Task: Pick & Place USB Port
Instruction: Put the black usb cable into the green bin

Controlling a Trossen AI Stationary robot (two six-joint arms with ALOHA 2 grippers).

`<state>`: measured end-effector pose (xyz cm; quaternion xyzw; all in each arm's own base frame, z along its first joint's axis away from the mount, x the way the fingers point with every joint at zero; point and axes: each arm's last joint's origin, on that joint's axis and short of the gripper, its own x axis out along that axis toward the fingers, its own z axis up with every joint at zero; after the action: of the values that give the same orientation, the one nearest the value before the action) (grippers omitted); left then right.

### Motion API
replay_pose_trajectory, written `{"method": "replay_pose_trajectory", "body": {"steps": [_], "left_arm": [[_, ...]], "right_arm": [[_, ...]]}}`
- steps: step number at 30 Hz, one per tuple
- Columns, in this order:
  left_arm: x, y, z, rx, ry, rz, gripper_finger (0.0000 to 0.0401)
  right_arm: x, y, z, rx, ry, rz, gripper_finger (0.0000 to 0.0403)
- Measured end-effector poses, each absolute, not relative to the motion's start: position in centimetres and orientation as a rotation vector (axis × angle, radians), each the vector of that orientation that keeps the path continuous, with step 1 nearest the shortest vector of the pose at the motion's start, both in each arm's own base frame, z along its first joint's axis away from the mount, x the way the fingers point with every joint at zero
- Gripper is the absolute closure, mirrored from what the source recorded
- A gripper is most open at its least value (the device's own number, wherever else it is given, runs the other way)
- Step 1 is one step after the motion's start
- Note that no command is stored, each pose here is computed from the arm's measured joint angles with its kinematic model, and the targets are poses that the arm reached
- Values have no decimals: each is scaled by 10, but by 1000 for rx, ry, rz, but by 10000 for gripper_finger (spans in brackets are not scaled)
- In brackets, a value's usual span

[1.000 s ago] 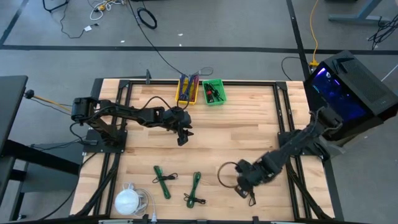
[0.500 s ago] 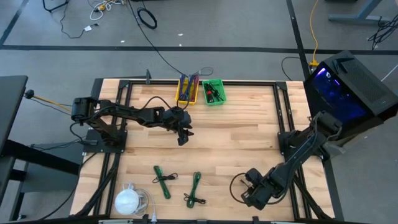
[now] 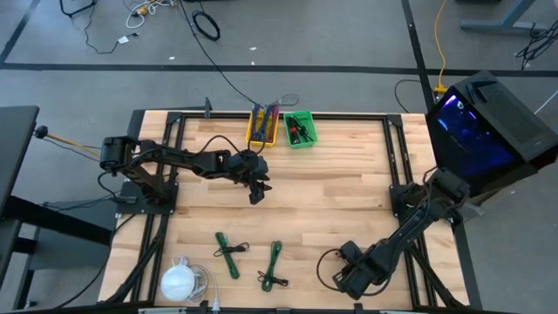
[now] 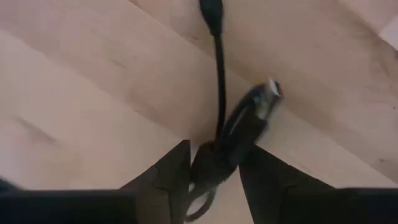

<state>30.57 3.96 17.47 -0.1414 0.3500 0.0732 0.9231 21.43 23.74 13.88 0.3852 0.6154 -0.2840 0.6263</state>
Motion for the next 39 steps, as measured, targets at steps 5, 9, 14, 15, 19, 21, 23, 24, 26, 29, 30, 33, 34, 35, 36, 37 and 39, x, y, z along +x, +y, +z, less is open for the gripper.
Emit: {"method": "replay_pose_trajectory", "body": {"steps": [5, 9, 14, 15, 19, 21, 23, 24, 26, 29, 30, 33, 34, 35, 36, 37, 39], "left_arm": [[306, 40, 175, -287, 719, 149, 220], [306, 40, 175, -285, 718, 148, 220], [306, 40, 175, -282, 719, 148, 220], [306, 40, 175, -282, 718, 147, 220], [306, 40, 175, -284, 715, 148, 220], [306, 40, 175, -287, 714, 149, 220], [306, 40, 175, -287, 714, 149, 220], [306, 40, 175, -287, 714, 149, 220], [306, 40, 175, -292, 709, 151, 220], [307, 40, 176, -299, 698, 152, 220], [307, 40, 176, -301, 694, 153, 220], [308, 40, 178, -306, 676, 153, 220], [309, 40, 178, -309, 669, 153, 220], [309, 40, 179, -309, 661, 153, 220], [310, 40, 180, -308, 650, 151, 220], [310, 40, 180, -307, 643, 150, 220], [311, 40, 181, -306, 630, 149, 220]], "right_arm": [[214, 237, 131, 839, 1446, -667, 309], [212, 235, 138, 790, 1430, -625, 381], [205, 222, 155, 744, 1416, -653, 383], [204, 221, 160, 743, 1407, -645, 383], [201, 208, 179, 696, 1334, -636, 383], [200, 200, 191, 671, 1267, -644, 383], [197, 189, 202, 637, 1198, -672, 383], [196, 183, 207, 616, 1158, -686, 383], [196, 173, 219, 583, 1068, -684, 383], [197, 152, 237, 505, 919, -703, 383], [199, 145, 243, 486, 868, -705, 383], [205, 121, 258, 420, 767, -732, 383], [207, 113, 262, 399, 745, -745, 383], [210, 104, 266, 376, 728, -763, 383], [213, 93, 269, 353, 713, -786, 383], [215, 83, 272, 336, 703, -807, 383], [221, 62, 277, 294, 698, -845, 383]]}}
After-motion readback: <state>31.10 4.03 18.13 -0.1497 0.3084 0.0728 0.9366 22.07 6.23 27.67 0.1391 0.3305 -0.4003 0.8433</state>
